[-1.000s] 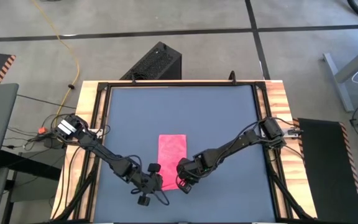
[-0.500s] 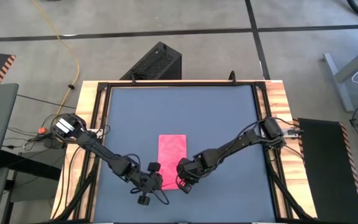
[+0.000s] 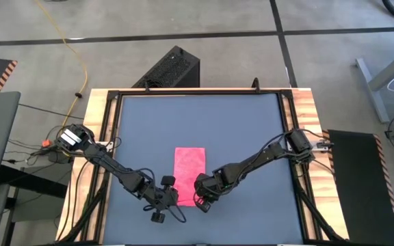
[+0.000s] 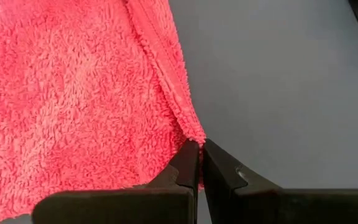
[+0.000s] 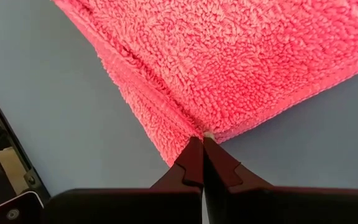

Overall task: Roll towel
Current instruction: Roll the pink towel

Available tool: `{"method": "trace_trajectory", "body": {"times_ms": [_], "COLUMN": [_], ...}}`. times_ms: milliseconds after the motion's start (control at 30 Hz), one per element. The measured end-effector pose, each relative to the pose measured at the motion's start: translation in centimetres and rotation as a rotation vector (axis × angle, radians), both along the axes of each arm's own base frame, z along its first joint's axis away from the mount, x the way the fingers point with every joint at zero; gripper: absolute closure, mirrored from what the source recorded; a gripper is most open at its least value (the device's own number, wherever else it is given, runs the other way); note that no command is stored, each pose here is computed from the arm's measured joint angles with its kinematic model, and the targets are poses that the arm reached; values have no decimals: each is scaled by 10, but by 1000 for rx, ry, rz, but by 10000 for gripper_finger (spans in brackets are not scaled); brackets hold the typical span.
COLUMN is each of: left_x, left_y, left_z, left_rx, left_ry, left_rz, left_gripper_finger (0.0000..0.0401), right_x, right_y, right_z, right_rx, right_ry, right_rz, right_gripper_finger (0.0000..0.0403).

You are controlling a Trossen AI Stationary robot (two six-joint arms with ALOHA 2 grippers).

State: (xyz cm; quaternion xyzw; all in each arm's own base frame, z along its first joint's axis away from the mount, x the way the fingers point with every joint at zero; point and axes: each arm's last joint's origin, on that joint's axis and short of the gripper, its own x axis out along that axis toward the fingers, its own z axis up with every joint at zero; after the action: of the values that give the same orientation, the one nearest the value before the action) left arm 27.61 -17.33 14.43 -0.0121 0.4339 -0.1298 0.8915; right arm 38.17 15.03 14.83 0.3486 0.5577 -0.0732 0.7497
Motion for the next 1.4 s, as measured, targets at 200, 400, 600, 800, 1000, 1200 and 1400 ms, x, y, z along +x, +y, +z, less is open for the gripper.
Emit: {"method": "trace_trajectory", "body": {"times_ms": [200, 400, 600, 800, 1000, 1200, 1400], "left_x": [1, 1, 4, 5, 9, 0, -6], "left_y": [-2, -3, -6, -6, -4, 0, 4], "left_z": [1, 2, 5, 7, 9, -4, -11], "left_rx": [-78, -150, -231, -293, -359, -504, -583], "left_ry": [19, 50, 40, 46, 29, 25, 24], "left_rz": [-8, -15, 23, 125, 195, 271, 313], "left_gripper_finger": [401, 401, 401, 401, 401, 401, 401], "right_x": [0, 1, 0, -1, -4, -4, -4], "right_y": [0, 0, 1, 2, 2, 2, 2], "right_z": [0, 1, 0, 0, -1, -1, -1], "right_rx": [2, 3, -1, -11, -40, -44, -44], "right_ry": [-4, -9, -9, -2, 16, 16, 14], "right_rz": [0, 1, 9, 27, 27, 30, 24], "right_gripper_finger": [385, 385, 385, 385, 385, 385, 385]}}
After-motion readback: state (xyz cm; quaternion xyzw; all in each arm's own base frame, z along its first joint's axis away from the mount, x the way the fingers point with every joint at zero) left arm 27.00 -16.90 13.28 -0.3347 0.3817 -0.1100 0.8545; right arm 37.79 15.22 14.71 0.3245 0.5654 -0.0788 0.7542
